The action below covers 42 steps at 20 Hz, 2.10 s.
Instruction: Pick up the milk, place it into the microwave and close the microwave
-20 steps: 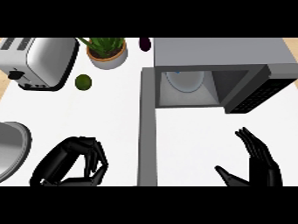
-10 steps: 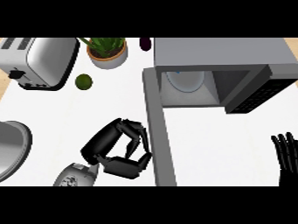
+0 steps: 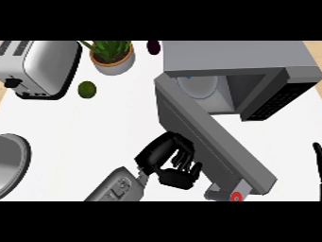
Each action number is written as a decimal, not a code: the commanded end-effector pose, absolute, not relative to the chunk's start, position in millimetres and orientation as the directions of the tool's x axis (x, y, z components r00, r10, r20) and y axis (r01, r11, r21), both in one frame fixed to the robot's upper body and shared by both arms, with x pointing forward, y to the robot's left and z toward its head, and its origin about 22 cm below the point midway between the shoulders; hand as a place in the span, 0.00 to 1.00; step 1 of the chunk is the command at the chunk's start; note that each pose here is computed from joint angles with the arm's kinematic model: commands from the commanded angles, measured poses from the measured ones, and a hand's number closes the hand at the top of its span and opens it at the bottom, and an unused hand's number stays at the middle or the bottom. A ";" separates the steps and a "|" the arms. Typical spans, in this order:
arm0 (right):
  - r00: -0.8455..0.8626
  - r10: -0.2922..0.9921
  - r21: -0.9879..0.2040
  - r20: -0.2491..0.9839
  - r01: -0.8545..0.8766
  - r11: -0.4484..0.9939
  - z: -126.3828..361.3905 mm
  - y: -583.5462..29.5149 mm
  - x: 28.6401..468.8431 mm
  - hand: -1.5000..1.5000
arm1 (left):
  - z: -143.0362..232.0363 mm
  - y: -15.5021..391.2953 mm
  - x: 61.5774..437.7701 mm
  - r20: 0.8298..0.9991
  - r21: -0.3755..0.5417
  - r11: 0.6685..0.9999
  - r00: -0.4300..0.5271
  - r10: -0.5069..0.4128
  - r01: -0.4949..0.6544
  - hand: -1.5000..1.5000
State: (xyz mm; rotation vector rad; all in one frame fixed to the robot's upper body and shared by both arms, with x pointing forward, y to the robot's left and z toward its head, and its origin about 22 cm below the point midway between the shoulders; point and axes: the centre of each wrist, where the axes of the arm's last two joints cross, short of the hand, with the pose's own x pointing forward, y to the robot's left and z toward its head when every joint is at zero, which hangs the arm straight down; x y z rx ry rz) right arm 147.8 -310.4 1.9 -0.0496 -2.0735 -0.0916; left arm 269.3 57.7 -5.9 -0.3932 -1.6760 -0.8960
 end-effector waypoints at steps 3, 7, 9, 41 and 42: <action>-0.496 -0.065 0.054 0.866 -0.036 0.998 28.3 -325.1 161.9 0.00 | -26.6 25.0 267.9 0.920 0.384 0.575 -0.250 -0.301 0.722 1.00; -0.520 -0.109 0.043 0.847 -0.136 0.990 56.5 -310.3 170.9 0.00 | -13.9 12.9 275.0 0.937 0.345 0.605 -0.229 -0.263 0.717 0.00; -0.522 -0.098 0.020 0.847 -0.154 0.988 55.8 -314.1 169.7 0.00 | -7.9 9.7 272.8 0.958 0.287 0.650 -0.231 -0.172 0.704 0.00; -0.565 -0.231 -0.054 0.792 -0.442 0.895 136.5 -298.9 186.0 0.00 | 89.6 -18.1 357.9 0.946 0.207 0.849 -0.320 -0.047 0.487 1.00; -0.558 -0.221 -0.046 0.800 -0.425 0.904 134.4 -302.5 186.6 0.00 | 87.4 -17.3 357.5 0.948 0.202 0.854 -0.315 -0.047 0.480 1.00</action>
